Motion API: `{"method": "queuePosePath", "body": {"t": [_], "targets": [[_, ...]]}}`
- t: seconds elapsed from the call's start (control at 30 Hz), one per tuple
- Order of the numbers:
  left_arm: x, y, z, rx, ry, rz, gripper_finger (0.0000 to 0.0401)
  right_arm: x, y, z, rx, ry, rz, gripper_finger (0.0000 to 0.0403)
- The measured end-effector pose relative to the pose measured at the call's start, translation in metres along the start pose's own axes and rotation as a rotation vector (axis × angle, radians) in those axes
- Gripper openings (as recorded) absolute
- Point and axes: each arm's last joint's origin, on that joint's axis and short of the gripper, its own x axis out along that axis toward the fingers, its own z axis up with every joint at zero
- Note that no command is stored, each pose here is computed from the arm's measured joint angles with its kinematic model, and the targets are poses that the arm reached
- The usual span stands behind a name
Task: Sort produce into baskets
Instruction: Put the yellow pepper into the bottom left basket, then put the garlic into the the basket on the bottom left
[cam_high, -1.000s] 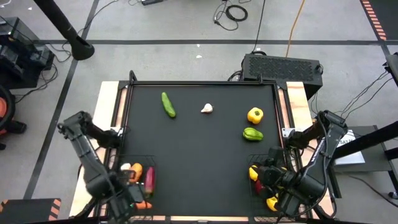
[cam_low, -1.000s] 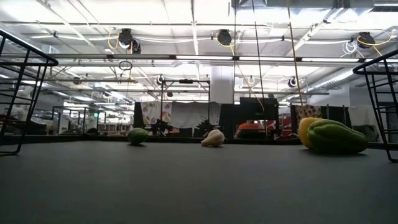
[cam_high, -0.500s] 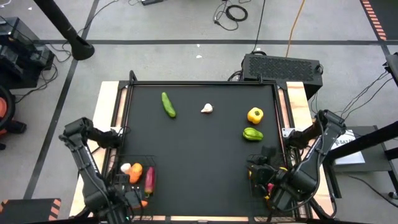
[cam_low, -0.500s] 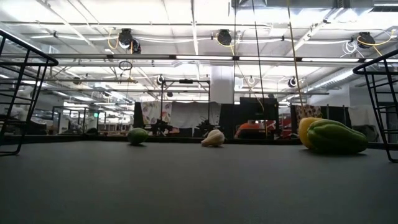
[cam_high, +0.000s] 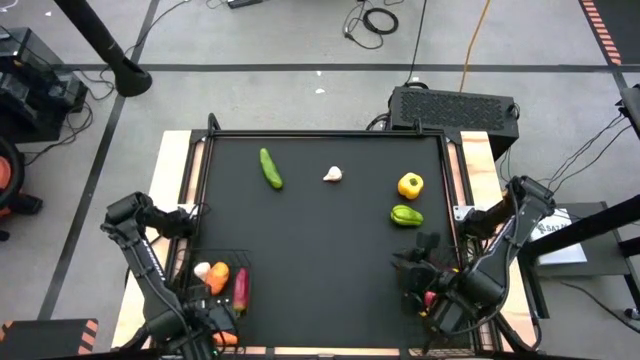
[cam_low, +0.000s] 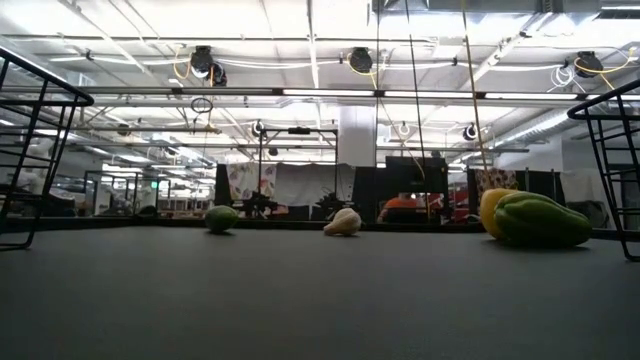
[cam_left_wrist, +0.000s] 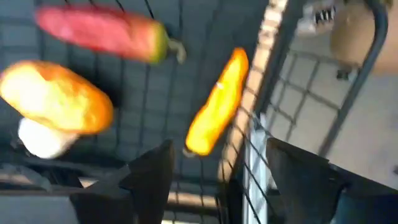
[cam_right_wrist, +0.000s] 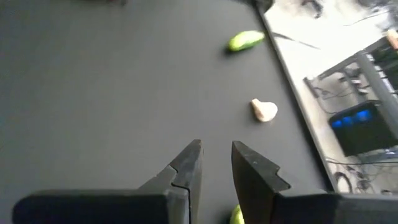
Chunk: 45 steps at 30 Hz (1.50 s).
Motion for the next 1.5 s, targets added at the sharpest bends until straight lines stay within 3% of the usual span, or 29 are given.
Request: {"method": "queuePosePath", "body": {"t": [0.17,0.33,0.47,0.57,0.7,0.83,1.03,1.23,1.5], "targets": [[-0.002,0.007,0.012,0.011,-0.234,0.118,0.0238,0.019,-0.01,0.014,-0.018,-0.013,-0.062,0.0083],[-0.007,0.022,0.028,0.087,-0.498,0.34,0.0218,0.064,-0.039,0.038,-0.088,0.073,-0.108,0.0109],[-0.014,0.033,0.047,0.221,-0.674,0.547,0.0202,0.11,-0.076,0.06,-0.118,0.146,-0.018,0.0137],[-0.02,0.041,0.06,0.207,-0.755,0.634,0.0191,0.141,-0.106,0.075,-0.141,0.117,0.129,0.0158],[-0.022,0.049,0.07,0.194,-0.72,0.656,0.0176,0.182,-0.143,0.082,-0.177,0.053,0.225,0.019],[-0.023,0.052,0.069,0.207,-0.72,0.692,0.0163,0.23,-0.174,0.073,-0.164,0.086,0.273,0.0243],[-0.032,0.057,0.067,0.193,-0.777,0.704,0.0142,0.3,-0.19,0.044,-0.249,0.22,0.303,0.0317],[-0.035,0.057,0.066,0.172,-0.79,0.69,0.0132,0.339,-0.191,0.024,-0.248,0.304,0.295,0.0334],[-0.035,0.058,0.066,0.167,-0.797,0.692,0.0132,0.36,-0.203,0.008,-0.181,0.365,0.28,0.0334]]}}
